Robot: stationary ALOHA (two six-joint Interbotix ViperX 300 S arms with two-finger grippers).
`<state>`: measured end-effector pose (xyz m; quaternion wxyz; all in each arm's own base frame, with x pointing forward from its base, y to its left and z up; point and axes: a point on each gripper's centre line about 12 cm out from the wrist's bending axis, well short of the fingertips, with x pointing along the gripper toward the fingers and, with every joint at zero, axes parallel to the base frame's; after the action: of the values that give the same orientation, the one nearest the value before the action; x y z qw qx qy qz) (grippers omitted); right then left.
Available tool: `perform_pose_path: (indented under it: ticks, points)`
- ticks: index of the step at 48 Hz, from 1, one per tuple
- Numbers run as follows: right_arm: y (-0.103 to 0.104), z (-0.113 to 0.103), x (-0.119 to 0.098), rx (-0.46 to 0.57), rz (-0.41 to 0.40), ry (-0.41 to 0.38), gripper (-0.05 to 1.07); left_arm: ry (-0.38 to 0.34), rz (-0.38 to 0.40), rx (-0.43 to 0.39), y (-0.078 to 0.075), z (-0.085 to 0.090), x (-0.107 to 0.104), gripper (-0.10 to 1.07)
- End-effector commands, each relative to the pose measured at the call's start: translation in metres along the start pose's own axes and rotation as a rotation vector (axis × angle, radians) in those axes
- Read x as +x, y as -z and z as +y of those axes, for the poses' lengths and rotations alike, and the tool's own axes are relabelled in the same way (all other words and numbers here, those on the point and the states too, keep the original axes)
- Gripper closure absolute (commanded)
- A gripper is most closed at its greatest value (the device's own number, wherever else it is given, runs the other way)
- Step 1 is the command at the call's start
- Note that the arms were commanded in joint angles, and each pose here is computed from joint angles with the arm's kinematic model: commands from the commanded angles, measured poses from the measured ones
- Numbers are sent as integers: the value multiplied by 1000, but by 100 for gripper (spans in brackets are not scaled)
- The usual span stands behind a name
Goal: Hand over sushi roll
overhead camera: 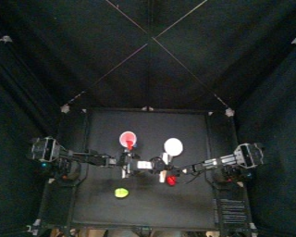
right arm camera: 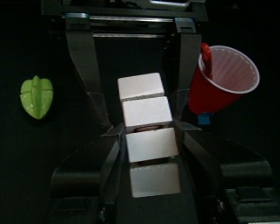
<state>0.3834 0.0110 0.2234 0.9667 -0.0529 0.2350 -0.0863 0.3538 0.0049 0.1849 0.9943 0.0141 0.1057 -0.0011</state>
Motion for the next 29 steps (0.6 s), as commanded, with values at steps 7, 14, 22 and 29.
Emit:
perform_pose_path:
  ticks: [7, 14, 22, 29]
  points:
    - [-14, -2, -3, 11, -38, 3, 34, -1, -32, 6, -10, 1, 5, 6]
    - [-13, -2, -3, 9, -34, 4, 34, -1, -35, 5, -10, 1, 5, 18]
    - [-10, -2, -1, 16, -23, 5, 33, 0, -35, 8, -10, 1, 4, 30]
    - [-10, -2, 1, 36, -17, 10, 31, 1, -32, 9, -9, 1, 4, 34]
